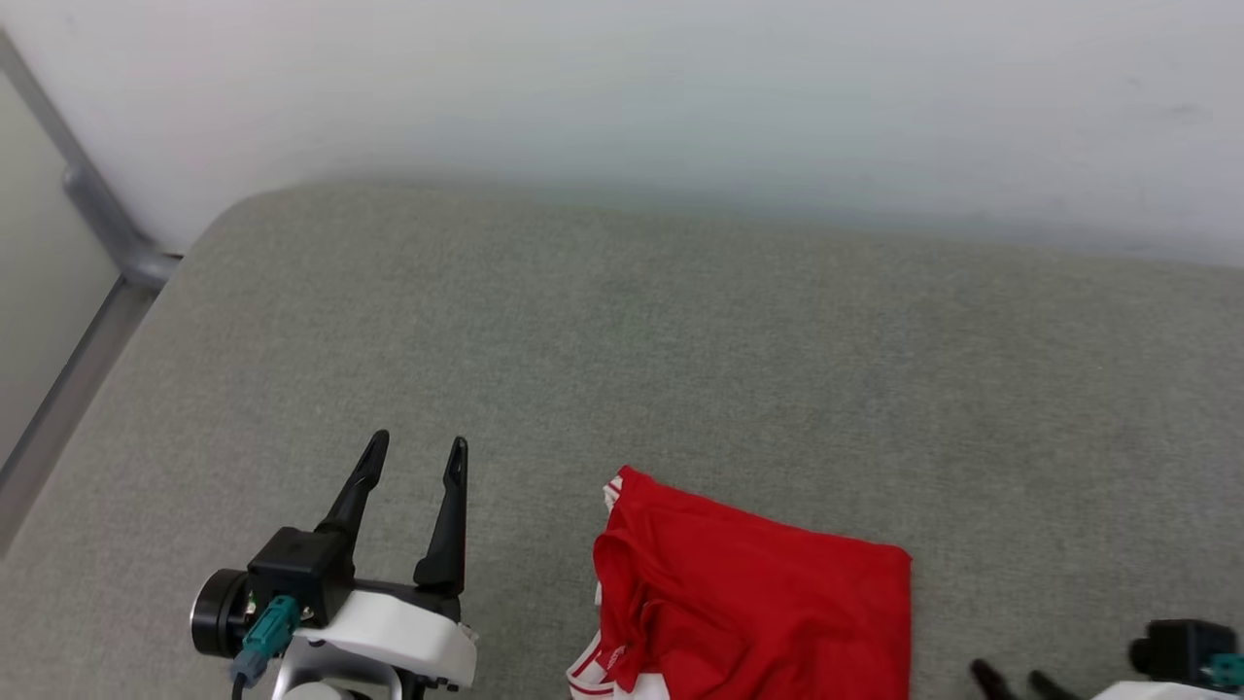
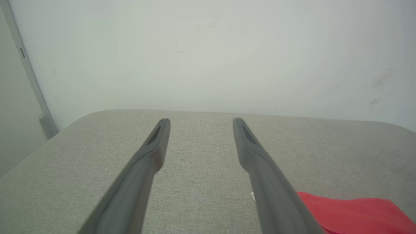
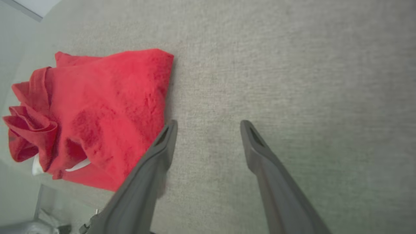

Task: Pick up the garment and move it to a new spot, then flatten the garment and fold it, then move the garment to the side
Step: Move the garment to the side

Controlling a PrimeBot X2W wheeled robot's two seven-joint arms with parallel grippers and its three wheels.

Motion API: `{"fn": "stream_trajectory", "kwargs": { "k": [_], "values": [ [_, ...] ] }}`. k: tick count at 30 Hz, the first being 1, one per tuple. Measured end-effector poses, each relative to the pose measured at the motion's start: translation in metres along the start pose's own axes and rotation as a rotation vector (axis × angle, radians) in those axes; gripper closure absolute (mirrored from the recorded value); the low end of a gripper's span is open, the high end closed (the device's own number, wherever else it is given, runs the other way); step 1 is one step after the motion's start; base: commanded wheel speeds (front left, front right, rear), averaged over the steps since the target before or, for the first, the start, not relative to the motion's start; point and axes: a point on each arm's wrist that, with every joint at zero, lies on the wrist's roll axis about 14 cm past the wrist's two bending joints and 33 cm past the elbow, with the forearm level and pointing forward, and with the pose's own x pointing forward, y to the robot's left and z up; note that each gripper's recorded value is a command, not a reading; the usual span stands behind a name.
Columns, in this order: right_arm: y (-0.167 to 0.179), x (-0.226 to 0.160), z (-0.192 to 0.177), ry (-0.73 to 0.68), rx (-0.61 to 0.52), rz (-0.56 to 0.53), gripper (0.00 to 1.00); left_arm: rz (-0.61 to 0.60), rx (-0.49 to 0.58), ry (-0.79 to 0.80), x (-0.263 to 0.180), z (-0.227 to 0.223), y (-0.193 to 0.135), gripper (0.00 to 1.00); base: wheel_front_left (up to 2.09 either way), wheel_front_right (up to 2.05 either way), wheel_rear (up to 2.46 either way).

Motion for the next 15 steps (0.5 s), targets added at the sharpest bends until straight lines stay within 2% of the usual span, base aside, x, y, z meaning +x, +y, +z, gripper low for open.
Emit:
{"fn": "stream_trajectory", "kwargs": {
  "k": [4,8,15],
  "values": [
    [0.029,0.019,-0.025,0.147,0.036,0.104,0.00,0.024,-0.004,0.009,0.002,-0.004,0.007,0.00,0.00,0.00,0.00],
    [0.052,0.036,-0.039,0.236,0.063,0.185,0.00,0.039,-0.008,0.032,0.004,-0.012,0.012,0.00,0.00,0.00,0.00],
    [0.072,0.058,-0.060,0.366,0.080,0.252,0.00,0.055,0.005,0.055,0.010,-0.021,0.020,0.00,0.00,0.00,0.00]
  ]
}}
